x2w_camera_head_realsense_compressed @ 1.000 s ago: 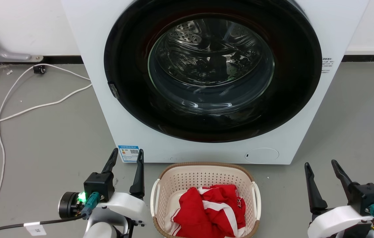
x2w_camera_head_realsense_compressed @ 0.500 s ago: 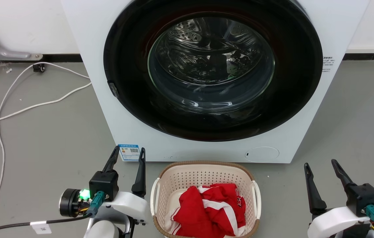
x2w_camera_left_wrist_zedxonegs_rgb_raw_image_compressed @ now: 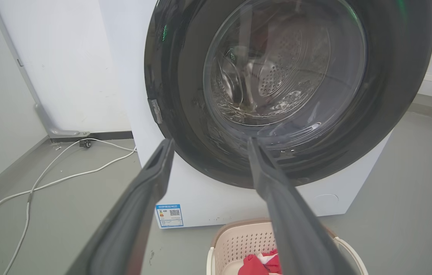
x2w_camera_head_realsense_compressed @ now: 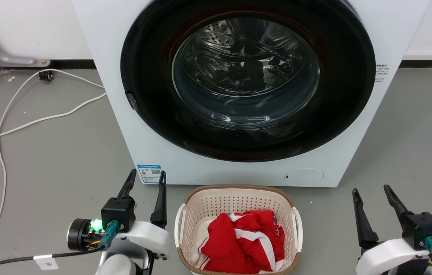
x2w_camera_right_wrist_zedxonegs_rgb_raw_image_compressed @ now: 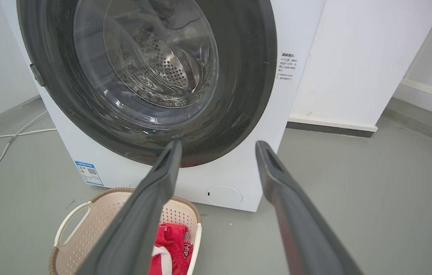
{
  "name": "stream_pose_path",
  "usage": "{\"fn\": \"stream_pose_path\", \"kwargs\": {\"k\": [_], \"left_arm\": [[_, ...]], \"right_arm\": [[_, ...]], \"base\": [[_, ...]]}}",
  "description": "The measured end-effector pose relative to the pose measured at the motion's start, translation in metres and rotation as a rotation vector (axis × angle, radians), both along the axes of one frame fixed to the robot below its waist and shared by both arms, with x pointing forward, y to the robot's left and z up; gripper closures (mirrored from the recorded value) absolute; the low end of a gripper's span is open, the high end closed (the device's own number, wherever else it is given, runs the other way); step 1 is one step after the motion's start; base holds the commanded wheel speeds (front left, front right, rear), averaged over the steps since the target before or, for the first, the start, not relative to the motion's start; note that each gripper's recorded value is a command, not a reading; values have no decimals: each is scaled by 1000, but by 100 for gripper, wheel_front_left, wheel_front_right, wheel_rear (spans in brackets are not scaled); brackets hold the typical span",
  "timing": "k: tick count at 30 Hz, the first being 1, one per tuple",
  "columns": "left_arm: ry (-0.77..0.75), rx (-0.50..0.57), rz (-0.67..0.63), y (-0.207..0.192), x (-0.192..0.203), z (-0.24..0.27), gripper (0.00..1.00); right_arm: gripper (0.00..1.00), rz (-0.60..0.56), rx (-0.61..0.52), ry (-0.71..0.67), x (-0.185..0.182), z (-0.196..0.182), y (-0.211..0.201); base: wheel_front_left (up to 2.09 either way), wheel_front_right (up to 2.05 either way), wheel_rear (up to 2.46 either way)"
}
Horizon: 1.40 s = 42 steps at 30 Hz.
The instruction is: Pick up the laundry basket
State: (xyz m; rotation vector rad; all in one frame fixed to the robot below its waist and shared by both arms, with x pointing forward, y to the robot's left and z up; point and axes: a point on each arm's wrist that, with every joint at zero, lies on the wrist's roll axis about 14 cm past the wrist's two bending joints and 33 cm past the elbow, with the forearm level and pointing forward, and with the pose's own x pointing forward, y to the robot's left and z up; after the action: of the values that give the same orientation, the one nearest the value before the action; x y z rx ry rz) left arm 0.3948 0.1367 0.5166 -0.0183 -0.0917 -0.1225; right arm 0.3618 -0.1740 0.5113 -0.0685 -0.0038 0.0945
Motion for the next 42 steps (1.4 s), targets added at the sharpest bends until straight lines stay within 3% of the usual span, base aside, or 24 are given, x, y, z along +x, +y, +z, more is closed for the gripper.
{"fn": "stream_pose_path", "kwargs": {"k": [10, 18, 28, 29, 42], "left_arm": [[67, 10, -27, -3, 28, -21, 0], [196, -4, -58, -5, 71, -65, 0], [513, -13, -80, -3, 106, -162, 0], [614, -8, -83, 0, 112, -192, 0], [1010, 11, -139, -9, 110, -301, 0]], "right_arm": [[0, 0, 41, 122, 19, -31, 2], [0, 7, 57, 362, 51, -91, 8], [0, 57, 73, 697, 77, -182, 28], [0, 70, 83, 785, 84, -206, 34], [0, 82, 111, 1049, 100, -293, 41]], "base": [[0, 0, 0], [0, 0, 0], [0, 0, 0], [0, 0, 0], [0, 0, 0]]}}
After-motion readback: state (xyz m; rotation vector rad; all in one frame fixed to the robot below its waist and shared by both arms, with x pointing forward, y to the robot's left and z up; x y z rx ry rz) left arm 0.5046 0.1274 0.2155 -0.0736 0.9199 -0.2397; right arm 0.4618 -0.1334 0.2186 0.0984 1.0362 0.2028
